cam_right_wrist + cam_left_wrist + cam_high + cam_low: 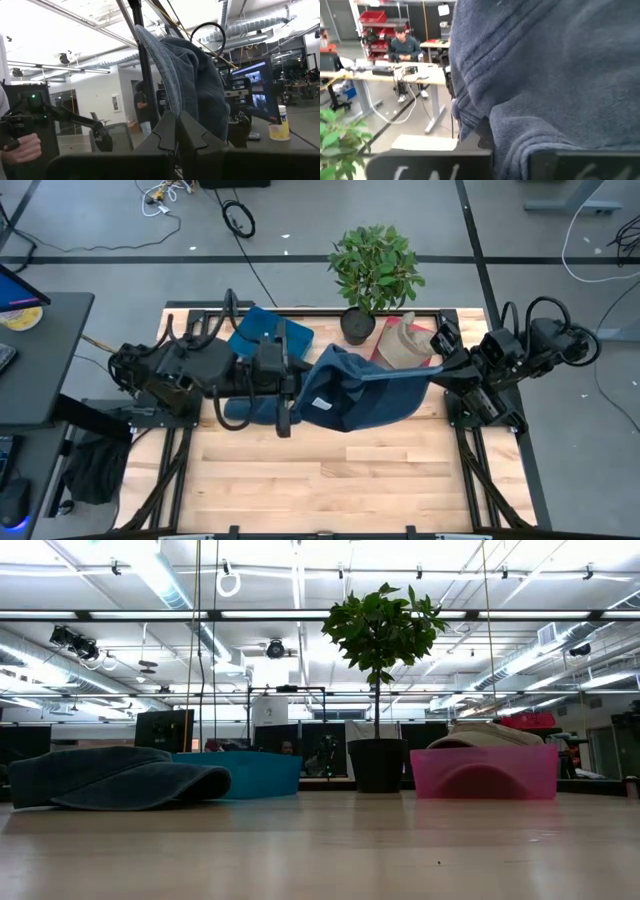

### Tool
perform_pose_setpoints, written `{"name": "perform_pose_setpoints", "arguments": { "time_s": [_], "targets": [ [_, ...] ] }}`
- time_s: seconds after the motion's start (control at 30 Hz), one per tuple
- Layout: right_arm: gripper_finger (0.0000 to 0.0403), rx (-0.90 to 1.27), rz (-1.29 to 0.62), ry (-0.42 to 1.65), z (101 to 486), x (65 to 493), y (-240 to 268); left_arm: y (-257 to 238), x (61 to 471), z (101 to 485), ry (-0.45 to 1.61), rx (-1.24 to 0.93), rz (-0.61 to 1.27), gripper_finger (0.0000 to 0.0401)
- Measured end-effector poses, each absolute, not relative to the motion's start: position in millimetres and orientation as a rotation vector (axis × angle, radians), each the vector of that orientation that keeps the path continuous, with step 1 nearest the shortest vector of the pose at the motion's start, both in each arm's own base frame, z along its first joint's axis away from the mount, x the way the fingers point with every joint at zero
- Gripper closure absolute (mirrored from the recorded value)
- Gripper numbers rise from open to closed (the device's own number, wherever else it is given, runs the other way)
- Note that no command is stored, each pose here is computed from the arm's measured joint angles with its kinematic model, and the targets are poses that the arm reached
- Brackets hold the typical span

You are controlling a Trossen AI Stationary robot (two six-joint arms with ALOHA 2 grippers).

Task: Pick & Place hat
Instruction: Put the right blue cap into the blue bin

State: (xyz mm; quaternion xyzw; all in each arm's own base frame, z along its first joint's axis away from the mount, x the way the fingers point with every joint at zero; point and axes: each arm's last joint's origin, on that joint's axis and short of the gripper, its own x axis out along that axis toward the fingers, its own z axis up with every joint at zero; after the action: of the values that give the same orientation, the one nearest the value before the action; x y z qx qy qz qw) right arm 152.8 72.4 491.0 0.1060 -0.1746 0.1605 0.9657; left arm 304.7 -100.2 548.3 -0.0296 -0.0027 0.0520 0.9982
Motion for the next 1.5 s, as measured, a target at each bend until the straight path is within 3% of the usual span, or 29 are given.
{"name": "perform_pose_setpoints", "arguments": {
  "time_s": [0.2, 0.33, 0.7, 0.97, 1.5],
  "targets": [
    [0.0401, 0.214, 0.323, -0.352, 490.8, 152.9, 72.4, -107.8, 299.5, 544.6, 0.034, -0.047, 0.150, 0.0397],
    [0.0379, 0.242, 0.338, -0.343, 490.5, 152.9, 72.7, -111.8, 284.1, 545.7, 0.068, -0.022, 0.220, 0.0398],
    [0.0249, 0.261, 0.343, -0.349, 491.4, 151.9, 72.1, -112.4, 221.3, 559.8, 0.080, -0.019, 0.424, 0.0399],
    [0.0168, 0.269, 0.242, -0.362, 492.8, 149.1, 67.3, -113.8, 211.2, 559.2, 0.072, -0.029, 0.538, 0.0400],
    [0.0154, 0.285, 0.184, -0.287, 485.8, 152.0, 66.9, -84.5, 262.3, 530.9, 0.145, -0.024, 0.786, 0.0400]
  ]
}}
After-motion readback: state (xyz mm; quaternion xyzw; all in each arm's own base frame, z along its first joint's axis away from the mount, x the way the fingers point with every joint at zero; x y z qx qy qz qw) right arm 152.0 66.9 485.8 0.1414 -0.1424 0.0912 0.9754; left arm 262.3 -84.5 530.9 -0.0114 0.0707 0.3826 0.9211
